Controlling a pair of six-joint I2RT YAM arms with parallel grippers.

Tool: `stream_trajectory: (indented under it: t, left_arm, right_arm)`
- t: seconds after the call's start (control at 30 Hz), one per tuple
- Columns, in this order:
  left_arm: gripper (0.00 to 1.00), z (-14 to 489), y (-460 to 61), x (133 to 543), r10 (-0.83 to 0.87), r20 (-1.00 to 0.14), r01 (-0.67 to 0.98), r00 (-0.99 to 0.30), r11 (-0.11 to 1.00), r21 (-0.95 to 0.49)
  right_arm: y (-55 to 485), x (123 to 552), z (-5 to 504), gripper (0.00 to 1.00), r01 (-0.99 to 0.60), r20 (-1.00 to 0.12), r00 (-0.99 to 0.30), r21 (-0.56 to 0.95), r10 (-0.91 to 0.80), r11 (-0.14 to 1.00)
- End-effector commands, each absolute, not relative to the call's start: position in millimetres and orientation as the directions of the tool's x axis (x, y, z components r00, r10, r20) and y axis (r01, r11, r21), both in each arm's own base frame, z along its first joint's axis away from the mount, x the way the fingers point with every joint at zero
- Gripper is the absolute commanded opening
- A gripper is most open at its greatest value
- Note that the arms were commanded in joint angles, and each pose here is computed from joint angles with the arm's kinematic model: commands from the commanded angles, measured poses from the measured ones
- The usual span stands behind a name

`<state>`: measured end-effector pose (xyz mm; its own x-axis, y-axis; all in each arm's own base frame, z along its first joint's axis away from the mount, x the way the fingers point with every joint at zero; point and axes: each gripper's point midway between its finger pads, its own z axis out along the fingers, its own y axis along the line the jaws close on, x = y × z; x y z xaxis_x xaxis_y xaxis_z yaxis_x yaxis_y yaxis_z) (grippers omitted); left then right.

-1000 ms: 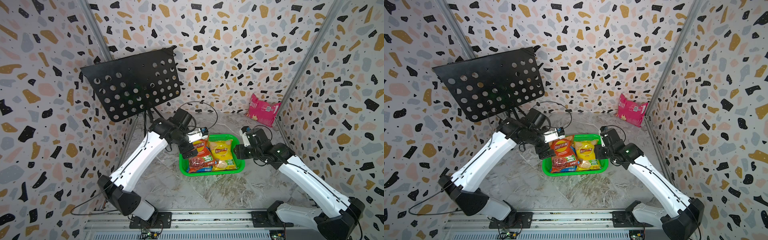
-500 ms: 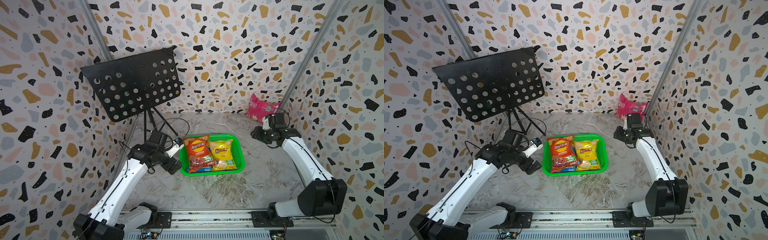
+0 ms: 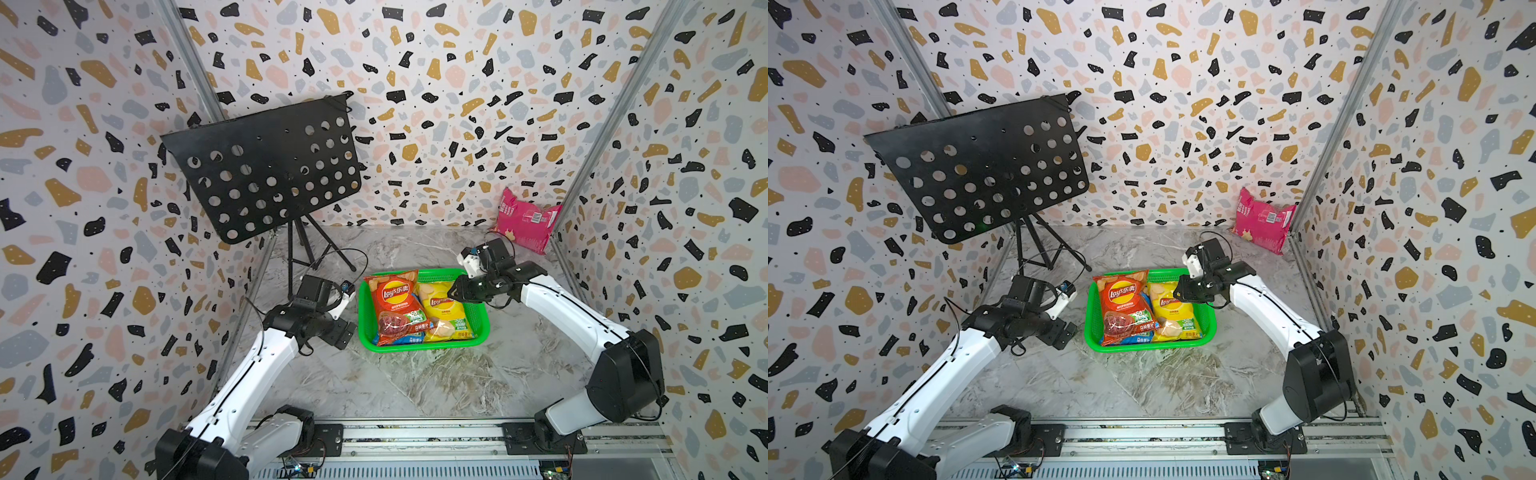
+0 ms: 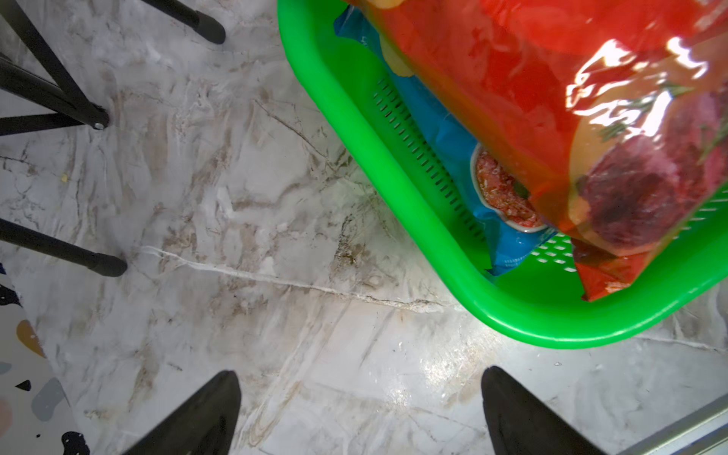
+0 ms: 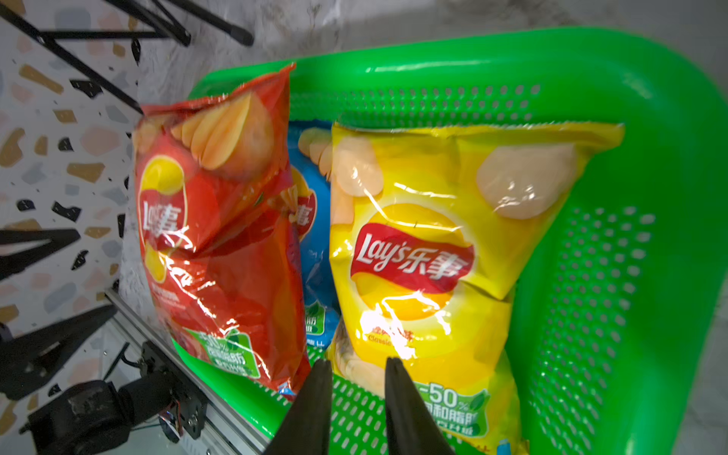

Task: Put the potato chips into the basket
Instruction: Adjust the potato chip in the basket.

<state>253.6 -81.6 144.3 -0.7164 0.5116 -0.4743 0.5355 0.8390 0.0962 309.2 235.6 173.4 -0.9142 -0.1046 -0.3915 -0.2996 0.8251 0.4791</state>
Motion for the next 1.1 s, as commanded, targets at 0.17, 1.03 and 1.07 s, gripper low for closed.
stream_trajectory:
  t: [0.17, 1.03, 1.07]
  left_arm:
    - [0.98, 127.8, -71.2, 263.2, 0.509, -0.430, 0.502, -0.746, 0.854, 0.139]
    - [1.00, 112.6, -81.9, 260.5, 0.514, -0.384, 0.534, -0.767, 0.843, 0.062]
    - [1.00, 114.2, -81.4, 260.1, 0.513, -0.387, 0.532, -0.766, 0.844, 0.067]
  right_arm:
    - [246.9, 283.1, 149.8, 0.27, -0.393, -0.375, -0.889, 0.333, -0.262, 0.857]
    - [283.2, 258.7, 144.2, 0.34, -0.565, -0.370, -0.801, 0.209, -0.470, 0.798]
    - [278.6, 260.9, 147.1, 0.36, -0.567, -0.376, -0.794, 0.179, -0.477, 0.804]
